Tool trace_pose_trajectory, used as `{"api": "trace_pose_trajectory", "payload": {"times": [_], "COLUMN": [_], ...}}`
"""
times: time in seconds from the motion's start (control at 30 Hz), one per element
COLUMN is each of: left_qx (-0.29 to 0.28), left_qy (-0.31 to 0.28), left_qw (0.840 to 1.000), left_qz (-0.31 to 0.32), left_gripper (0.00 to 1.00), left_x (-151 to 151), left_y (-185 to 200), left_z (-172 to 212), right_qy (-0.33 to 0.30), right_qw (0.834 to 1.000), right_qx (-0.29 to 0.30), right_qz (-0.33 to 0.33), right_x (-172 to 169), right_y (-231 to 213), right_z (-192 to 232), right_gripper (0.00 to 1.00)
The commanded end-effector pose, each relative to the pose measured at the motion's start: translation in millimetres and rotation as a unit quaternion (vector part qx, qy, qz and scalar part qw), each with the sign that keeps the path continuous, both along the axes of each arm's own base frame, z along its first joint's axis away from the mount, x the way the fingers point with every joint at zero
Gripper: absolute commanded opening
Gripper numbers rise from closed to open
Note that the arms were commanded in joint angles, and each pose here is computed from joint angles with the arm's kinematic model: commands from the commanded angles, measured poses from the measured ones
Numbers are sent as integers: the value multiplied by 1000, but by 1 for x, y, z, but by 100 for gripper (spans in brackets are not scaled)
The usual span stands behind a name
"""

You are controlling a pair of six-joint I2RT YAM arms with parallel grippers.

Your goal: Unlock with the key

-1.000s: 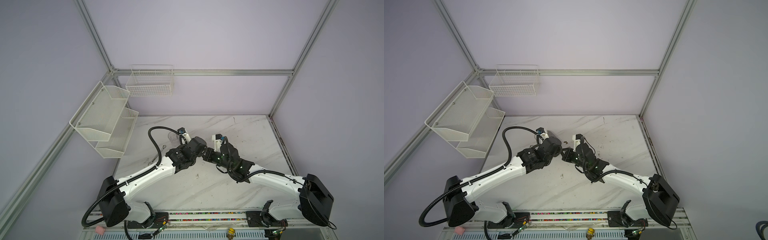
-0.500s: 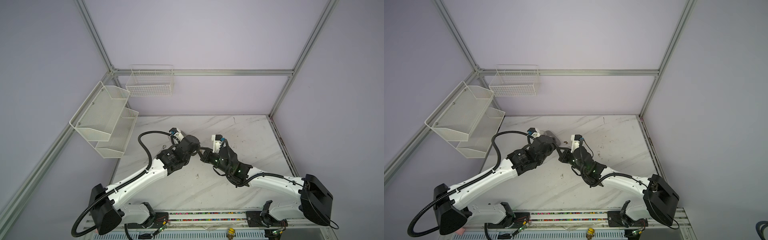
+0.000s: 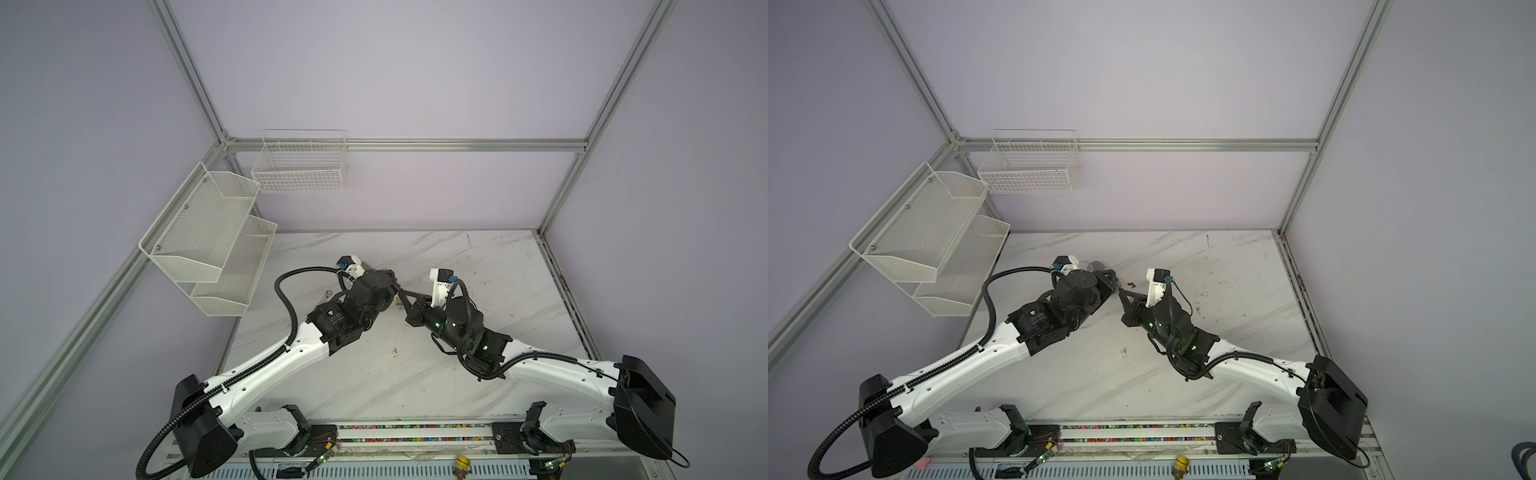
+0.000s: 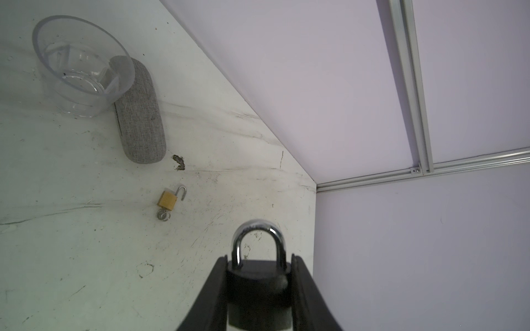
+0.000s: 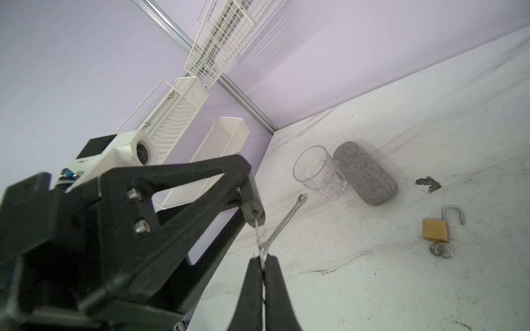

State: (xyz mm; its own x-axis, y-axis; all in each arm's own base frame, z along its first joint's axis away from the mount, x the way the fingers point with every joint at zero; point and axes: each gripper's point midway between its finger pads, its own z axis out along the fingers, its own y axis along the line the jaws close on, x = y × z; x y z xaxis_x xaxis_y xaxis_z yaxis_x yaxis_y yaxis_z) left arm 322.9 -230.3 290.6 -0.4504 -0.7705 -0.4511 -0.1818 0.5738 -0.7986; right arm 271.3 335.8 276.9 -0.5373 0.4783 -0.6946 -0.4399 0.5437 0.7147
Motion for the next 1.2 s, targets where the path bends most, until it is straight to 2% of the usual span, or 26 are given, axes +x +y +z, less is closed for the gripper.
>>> {"api": "trace_pose_trajectory", "payload": {"times": [0.0,0.17,0.3,0.47,0.63,0.83,0.93,1.07,1.17], "left_qx": [-19,-20,-25,-37,-55,-64,-72,-97,-102], "left_qy": [9,16,16,14,12,7,4,8,-7], "left_qw": [999,999,999,998,996,992,987,978,976], "left_qz": [-27,-33,-28,-41,-74,-112,-145,-185,-191], "left_gripper": [0,0,0,0,0,0,0,0,0], "left_x": [-9,-10,-12,-17,-23,-30,-38,-47,-52], "left_y": [-6,-9,-7,-13,-28,-40,-58,-78,-78], "left_z": [-5,-9,-7,-6,0,8,15,19,28], "right_qy": [-54,-71,-59,-82,-74,-77,-93,-96,-93], "right_qw": [998,997,998,996,996,997,995,993,993], "right_qx": [29,24,3,38,42,-9,-23,-18,1], "right_qz": [-28,-7,-28,18,41,15,34,66,71], "right_x": [4,0,4,-7,-8,0,-1,-4,-5], "right_y": [-12,-3,-8,5,15,11,21,35,29], "right_z": [33,36,31,50,60,50,50,54,61], "right_gripper": [0,0,0,0,0,0,0,0,0]}}
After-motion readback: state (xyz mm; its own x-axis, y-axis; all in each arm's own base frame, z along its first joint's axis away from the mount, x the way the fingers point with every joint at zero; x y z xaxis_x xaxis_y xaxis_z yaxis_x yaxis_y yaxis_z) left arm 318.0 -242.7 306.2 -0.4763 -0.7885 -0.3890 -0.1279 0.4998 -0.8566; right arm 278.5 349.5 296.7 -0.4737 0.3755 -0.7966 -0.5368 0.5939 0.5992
